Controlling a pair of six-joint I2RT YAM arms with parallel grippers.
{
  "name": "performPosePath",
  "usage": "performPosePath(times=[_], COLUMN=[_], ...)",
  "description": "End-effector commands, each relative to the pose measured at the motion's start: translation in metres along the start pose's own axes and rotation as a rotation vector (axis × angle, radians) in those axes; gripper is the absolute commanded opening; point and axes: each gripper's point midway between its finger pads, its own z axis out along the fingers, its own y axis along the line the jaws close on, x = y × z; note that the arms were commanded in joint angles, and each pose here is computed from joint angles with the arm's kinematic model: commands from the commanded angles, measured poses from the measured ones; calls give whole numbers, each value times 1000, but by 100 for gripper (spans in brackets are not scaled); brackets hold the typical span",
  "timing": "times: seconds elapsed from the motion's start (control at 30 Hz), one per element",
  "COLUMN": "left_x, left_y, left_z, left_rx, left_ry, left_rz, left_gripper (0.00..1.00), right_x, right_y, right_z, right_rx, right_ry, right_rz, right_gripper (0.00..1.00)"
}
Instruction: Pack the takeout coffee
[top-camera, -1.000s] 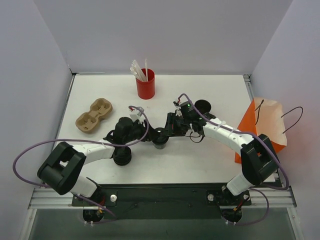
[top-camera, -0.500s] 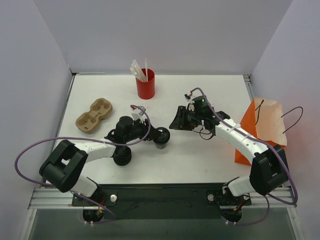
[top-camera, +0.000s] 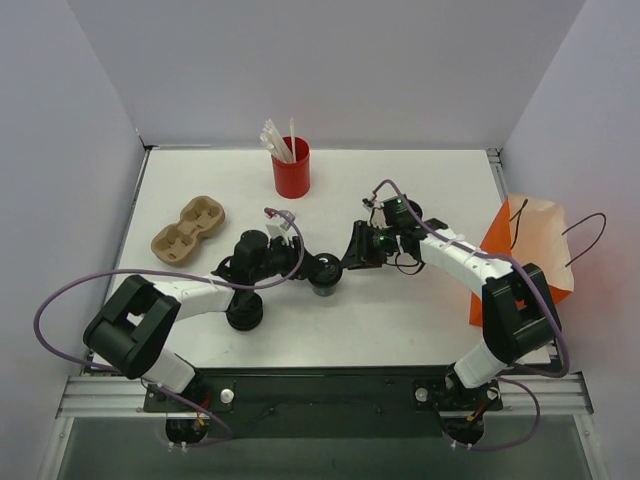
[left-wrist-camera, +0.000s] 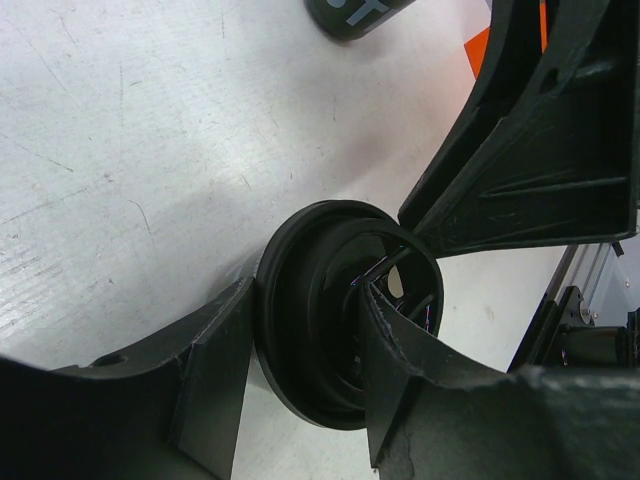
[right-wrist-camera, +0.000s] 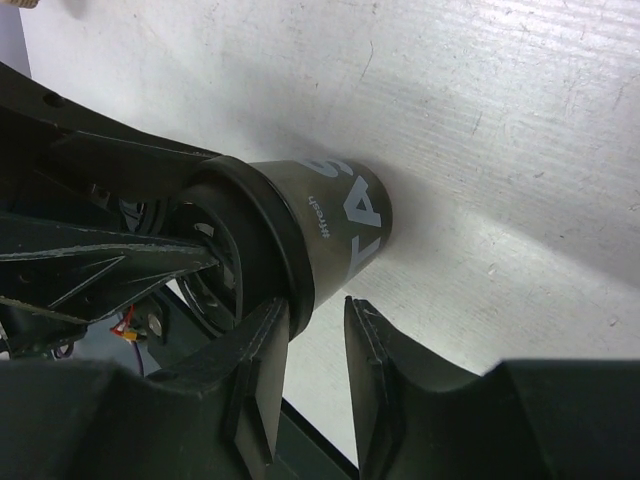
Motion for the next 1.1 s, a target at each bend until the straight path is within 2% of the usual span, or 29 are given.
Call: performPosePath(times=[0.0, 0.4, 0.53, 0.63, 0.77, 0.87, 0.97, 1.07], left_x=[102, 133, 140, 141, 133, 126, 124, 122], left_y=[64, 84, 87, 91, 87, 83, 82, 79], left_z=[-26, -35, -39, -43, -44, -43, -41, -39], left_rx=[-230, -303, -319, -355, -355, -345, -343, -332], left_ry=[323, 300, 295, 286, 267, 257, 267, 272], left_rz=[-25, -134, -159, -168, -167, -163, -155, -147], left_gripper=[50, 50, 49, 49, 49, 49, 49, 49], right_x=[1, 62, 67, 47, 5, -14, -17, -15], right_y=[0, -66, -77, -61, -17, 11, 27, 29], right_z=[7, 26, 32, 26, -4, -26, -34, -33], right_rx=[-30, 159, 189, 151, 63, 2, -44, -56], right_ry=[15, -3, -3, -29, -126, -166, -157, -136], right_rz=[5, 124, 128, 101, 40, 0, -37, -56], right_gripper=[28, 17, 17, 18, 25, 34, 47, 54])
